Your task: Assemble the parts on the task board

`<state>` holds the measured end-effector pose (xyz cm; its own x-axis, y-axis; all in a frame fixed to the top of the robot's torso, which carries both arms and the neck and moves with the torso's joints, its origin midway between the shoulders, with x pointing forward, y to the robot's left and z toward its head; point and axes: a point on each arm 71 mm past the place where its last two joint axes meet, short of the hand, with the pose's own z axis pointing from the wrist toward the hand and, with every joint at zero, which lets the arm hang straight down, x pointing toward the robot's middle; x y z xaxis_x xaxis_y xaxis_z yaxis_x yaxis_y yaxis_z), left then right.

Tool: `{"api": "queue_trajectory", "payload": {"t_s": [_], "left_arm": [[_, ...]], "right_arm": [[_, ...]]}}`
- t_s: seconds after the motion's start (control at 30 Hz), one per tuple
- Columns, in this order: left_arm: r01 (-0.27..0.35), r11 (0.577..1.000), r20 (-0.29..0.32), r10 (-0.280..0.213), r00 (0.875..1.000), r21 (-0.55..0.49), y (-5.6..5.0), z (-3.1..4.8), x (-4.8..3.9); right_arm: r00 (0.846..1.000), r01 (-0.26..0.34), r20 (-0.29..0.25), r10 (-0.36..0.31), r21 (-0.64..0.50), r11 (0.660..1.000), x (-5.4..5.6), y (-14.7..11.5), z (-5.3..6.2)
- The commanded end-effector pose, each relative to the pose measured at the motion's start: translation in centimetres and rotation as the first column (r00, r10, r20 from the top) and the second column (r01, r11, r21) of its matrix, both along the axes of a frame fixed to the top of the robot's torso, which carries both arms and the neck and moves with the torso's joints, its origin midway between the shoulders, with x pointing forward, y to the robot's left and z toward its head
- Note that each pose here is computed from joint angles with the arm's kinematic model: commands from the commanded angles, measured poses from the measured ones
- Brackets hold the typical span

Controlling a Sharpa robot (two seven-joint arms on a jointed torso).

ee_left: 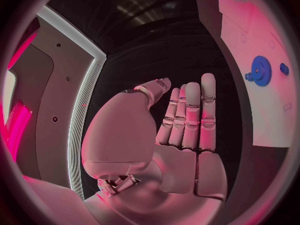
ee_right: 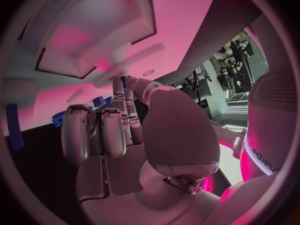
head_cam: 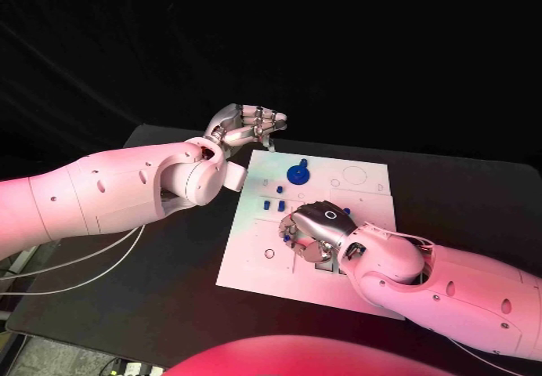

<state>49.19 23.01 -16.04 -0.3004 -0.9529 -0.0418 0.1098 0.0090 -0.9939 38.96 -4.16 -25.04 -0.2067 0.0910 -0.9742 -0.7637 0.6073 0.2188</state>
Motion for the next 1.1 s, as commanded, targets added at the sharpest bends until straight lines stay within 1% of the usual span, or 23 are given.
{"api": "queue_trajectory", "payload": {"t_s": [0.03, 0.3, 0.5, 0.63, 0.73, 0.8, 0.83, 0.87, 0.9, 1.0, 1.1], "left_arm": [[0.012, 1.000, 0.000, -0.012, 1.000, -0.009, -0.2, 0.08, -0.05], [0.012, 1.000, -0.001, -0.012, 1.000, -0.008, -0.2, 0.07, -0.05], [0.011, 1.000, -0.002, -0.011, 1.000, -0.008, -0.1, 0.05, -0.04], [0.010, 1.000, -0.002, -0.010, 1.000, -0.007, -0.1, 0.05, -0.04], [0.009, 1.000, -0.003, -0.009, 1.000, -0.007, 0.0, 0.04, -0.05], [0.008, 1.000, -0.003, -0.008, 1.000, -0.006, 0.1, 0.04, -0.07], [0.007, 1.000, -0.004, -0.007, 1.000, -0.006, 0.1, 0.03, -0.09], [0.006, 1.000, -0.004, -0.006, 1.000, -0.005, 0.1, 0.03, -0.10], [0.006, 1.000, -0.004, -0.006, 1.000, -0.005, 0.1, 0.03, -0.10], [0.008, 1.000, -0.001, -0.008, 1.000, -0.006, 0.2, 0.06, -0.14], [0.010, 1.000, 0.001, -0.010, 1.000, -0.008, 0.2, 0.07, -0.16]], "right_arm": [[1.000, -0.005, -0.012, 0.004, -0.042, 0.999, -0.2, 0.0, -0.5], [0.999, 0.023, 0.022, -0.023, -0.010, 1.000, -0.1, -0.4, -0.2], [0.998, 0.034, 0.043, -0.035, 0.020, 0.999, -0.4, -1.1, 0.4], [0.998, 0.045, 0.051, -0.047, 0.036, 0.998, -0.7, -2.0, 1.1], [0.996, 0.063, 0.061, -0.066, 0.045, 0.997, -0.6, -3.0, 2.3], [0.993, 0.082, 0.075, -0.086, 0.049, 0.995, -0.3, -4.0, 3.4], [0.990, 0.102, 0.088, -0.106, 0.045, 0.994, 0.2, -4.9, 4.2], [0.988, 0.117, 0.094, -0.120, 0.040, 0.992, 0.5, -5.4, 4.7], [0.987, 0.125, 0.096, -0.128, 0.038, 0.991, 0.7, -5.7, 4.9], [0.977, 0.185, 0.101, -0.186, 0.018, 0.983, 2.2, -7.9, 6.1], [0.969, 0.232, 0.086, -0.230, -0.007, 0.973, 3.4, -9.8, 6.8]]}}
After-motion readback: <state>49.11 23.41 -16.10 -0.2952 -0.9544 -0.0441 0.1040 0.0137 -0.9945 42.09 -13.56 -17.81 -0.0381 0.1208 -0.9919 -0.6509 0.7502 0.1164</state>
